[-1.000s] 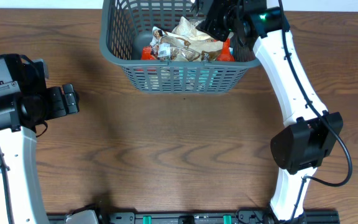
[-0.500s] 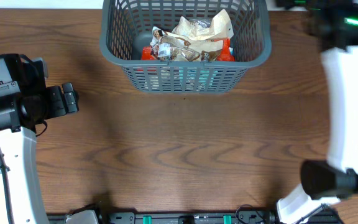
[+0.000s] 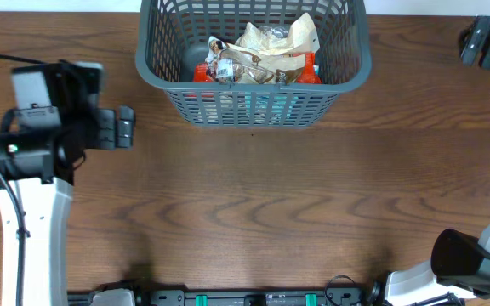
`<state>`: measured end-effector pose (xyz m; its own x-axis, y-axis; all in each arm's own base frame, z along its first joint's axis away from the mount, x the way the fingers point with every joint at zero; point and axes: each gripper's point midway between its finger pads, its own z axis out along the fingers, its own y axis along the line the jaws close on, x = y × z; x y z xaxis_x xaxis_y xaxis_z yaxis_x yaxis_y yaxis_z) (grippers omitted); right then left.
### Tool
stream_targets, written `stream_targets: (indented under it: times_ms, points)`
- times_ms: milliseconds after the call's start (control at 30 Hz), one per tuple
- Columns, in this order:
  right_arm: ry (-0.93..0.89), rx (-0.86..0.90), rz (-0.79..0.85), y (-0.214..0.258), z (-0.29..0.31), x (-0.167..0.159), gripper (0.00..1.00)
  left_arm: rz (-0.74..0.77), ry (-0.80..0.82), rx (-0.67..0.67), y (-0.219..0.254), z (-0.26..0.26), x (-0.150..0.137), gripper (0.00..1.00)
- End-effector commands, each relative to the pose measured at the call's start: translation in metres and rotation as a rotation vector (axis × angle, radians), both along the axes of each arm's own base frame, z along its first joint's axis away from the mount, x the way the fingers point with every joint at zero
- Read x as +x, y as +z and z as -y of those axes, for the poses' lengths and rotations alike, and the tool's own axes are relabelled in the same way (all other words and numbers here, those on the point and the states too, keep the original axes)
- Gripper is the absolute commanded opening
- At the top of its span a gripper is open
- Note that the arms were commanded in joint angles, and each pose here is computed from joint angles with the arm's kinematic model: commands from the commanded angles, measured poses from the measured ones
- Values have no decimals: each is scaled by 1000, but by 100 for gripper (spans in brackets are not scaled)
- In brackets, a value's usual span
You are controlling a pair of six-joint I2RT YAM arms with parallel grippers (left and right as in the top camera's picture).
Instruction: Pack container
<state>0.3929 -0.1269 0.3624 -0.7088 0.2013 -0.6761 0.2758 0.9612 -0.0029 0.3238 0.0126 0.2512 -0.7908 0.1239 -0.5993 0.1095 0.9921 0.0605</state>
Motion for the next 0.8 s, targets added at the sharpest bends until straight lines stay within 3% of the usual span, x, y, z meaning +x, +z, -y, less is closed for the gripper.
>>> stream_targets:
  times_ms: [0, 367, 567, 767]
  points:
    - [-15, 34, -48, -15, -1, -6, 99, 47, -41, 46, 18, 13, -16, 99]
    - [11, 26, 1, -50, -24, -59, 99, 203, -41, 15, 51, 22, -85, 99]
    - [68, 2, 22, -104, -42, -95, 99, 239, -36, 13, 29, 21, -118, 99]
    - [280, -34, -34, -172, -80, -115, 96, 338, 6, -17, 11, 18, -123, 99]
